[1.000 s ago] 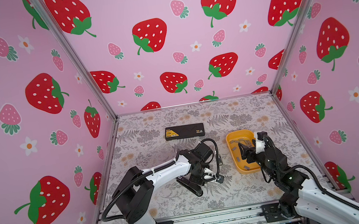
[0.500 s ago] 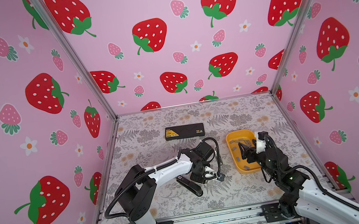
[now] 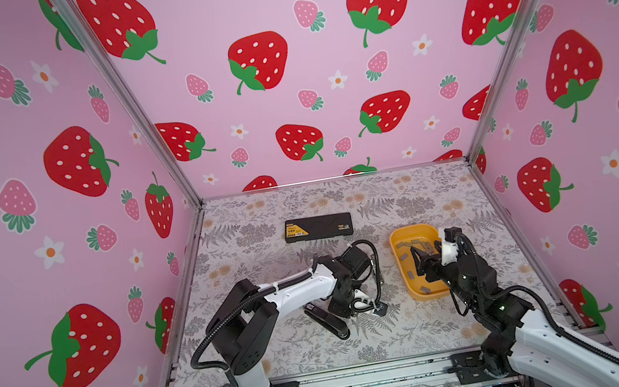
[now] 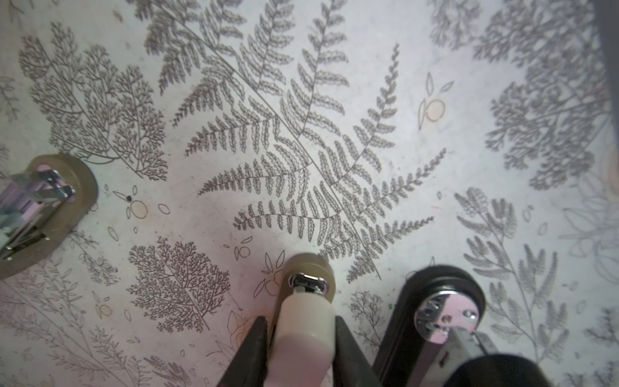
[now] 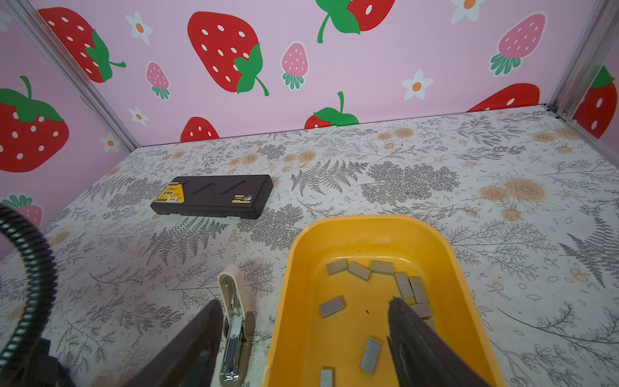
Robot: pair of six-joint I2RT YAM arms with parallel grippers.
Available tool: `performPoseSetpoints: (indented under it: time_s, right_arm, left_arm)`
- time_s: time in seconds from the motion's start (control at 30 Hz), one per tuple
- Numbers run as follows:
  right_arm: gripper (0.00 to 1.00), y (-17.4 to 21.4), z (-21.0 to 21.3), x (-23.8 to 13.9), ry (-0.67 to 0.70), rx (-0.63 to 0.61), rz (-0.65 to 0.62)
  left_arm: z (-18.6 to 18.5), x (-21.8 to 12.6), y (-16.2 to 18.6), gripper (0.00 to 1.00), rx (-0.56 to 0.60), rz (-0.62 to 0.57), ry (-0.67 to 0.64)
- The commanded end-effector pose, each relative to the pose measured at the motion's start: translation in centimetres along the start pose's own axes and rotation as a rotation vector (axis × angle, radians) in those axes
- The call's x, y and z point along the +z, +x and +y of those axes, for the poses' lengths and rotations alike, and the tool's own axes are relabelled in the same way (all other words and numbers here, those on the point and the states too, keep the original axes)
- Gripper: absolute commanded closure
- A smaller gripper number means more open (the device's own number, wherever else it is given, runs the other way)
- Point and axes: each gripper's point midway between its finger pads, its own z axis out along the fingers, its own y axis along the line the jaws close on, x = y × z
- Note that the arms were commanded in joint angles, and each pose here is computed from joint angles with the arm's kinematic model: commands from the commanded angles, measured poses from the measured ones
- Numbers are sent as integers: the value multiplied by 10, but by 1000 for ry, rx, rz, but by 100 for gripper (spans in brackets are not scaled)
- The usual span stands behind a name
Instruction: Load the staples into the stapler
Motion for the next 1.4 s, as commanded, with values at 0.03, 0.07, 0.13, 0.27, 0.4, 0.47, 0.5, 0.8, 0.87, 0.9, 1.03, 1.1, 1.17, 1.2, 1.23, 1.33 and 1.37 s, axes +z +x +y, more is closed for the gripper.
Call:
performPoseSetpoints:
  time_s: [0.03,0.07,0.13,0.27,0.4,0.47,0.5,0.8,0.87,0.9,1.03,1.1,1.17,1.2,1.23,1.33,1.37]
  right_arm:
    - [21,4,-1,-1,-3,8,9]
    - [21,4,0,-1,-9,8,10]
    - [21,5,2,-1,-25,10,18]
    - [24,3,24,-4,-146,5,21]
    - [26,-1,58,-14,-344,14,3]
    - [27,-2,68,-16,-397,15,4]
    - [27,-2,73,-17,-415,16,8]
    - [33,0,118,-31,-614,8,25]
    - [33,0,125,-34,-639,7,25]
    - [33,0,128,-36,-654,7,23]
    - [38,1,140,-37,-681,25,35]
    - [40,3,142,-33,-670,36,49]
    - [42,6,142,-28,-648,43,67]
    - [42,8,141,-25,-636,47,73]
    - [42,9,141,-22,-629,49,79]
    - [43,12,143,-20,-630,58,88]
    - [43,12,143,-20,-630,63,88]
  left_arm:
    - [3,-8,-5,76,19,-4,8]
    - [4,-10,-6,78,15,-8,1]
    - [14,-25,-11,91,-17,-43,-45]
    - [37,-71,-20,100,-92,-170,-182]
    - [57,-98,-20,100,-137,-230,-355]
    - [58,-111,-22,100,-135,-248,-385]
    - [61,-118,-22,100,-141,-259,-404]
    - [77,-156,-29,100,-239,-406,-534]
    - [78,-158,-27,100,-246,-398,-541]
    - [77,-156,-26,100,-246,-392,-540]
    - [72,-154,-31,100,-214,-381,-537]
    - [70,-152,-34,100,-196,-376,-535]
    - [68,-150,-34,100,-188,-369,-532]
    - [67,-150,-35,100,-183,-368,-529]
    - [66,-150,-37,100,-173,-368,-527]
    - [64,-150,-41,100,-158,-377,-524]
    - [63,-150,-42,100,-157,-378,-523]
